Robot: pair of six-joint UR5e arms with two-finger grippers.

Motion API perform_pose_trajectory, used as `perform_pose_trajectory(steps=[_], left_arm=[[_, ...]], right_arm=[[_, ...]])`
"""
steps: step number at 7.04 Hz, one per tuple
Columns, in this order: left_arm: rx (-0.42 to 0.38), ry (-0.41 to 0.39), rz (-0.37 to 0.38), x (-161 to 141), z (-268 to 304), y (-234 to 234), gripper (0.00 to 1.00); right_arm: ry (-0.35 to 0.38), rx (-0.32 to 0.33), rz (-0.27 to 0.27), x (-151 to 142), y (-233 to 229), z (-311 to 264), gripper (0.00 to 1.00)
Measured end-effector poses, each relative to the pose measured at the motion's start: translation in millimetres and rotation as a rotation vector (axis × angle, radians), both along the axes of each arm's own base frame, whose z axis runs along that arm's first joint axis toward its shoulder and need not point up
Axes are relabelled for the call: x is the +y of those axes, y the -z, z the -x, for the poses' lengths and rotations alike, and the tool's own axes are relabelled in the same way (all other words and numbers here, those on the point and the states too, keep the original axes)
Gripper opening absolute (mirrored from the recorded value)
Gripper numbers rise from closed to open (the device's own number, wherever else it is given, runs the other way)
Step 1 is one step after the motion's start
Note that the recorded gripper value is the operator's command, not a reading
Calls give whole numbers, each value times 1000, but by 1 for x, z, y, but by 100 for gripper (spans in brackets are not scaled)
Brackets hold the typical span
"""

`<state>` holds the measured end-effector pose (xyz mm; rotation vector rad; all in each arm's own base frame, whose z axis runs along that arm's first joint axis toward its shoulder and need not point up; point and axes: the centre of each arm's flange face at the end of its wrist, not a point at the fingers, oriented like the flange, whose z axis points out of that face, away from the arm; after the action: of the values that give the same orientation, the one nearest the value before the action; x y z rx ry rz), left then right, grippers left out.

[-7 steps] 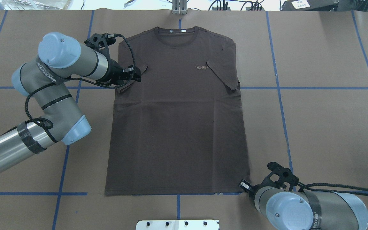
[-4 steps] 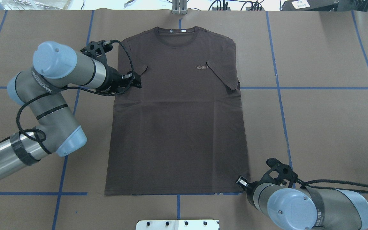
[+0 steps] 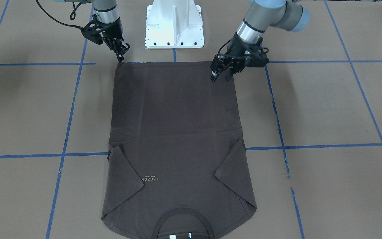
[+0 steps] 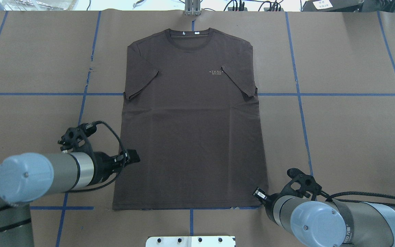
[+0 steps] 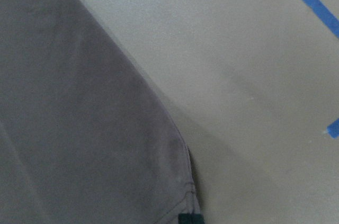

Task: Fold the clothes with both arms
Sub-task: 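Grasp both hem corners nearest the robot with left and right grippers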

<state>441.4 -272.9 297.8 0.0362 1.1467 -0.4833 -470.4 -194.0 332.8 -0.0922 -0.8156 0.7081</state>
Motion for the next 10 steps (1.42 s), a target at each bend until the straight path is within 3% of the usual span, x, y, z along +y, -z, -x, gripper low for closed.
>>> perform_pose_trajectory(steps=[2,4,8,9,10], left_arm=[[-67,8,40,46,-7,-29,72],[-154,-6,62,72,-21,-52,67],[-201,-21,73,82,-44,-56,61],[-205,-22,73,82,-49,-57,56],[-210,-22,73,82,-52,-58,44]], right_arm=[[-1,5,0,0,-1,0,0],[-2,8,-1,0,-1,0,0],[-3,11,0,0,-3,-1,0],[-2,11,0,0,-3,-1,0],[-1,12,0,0,-3,0,0]])
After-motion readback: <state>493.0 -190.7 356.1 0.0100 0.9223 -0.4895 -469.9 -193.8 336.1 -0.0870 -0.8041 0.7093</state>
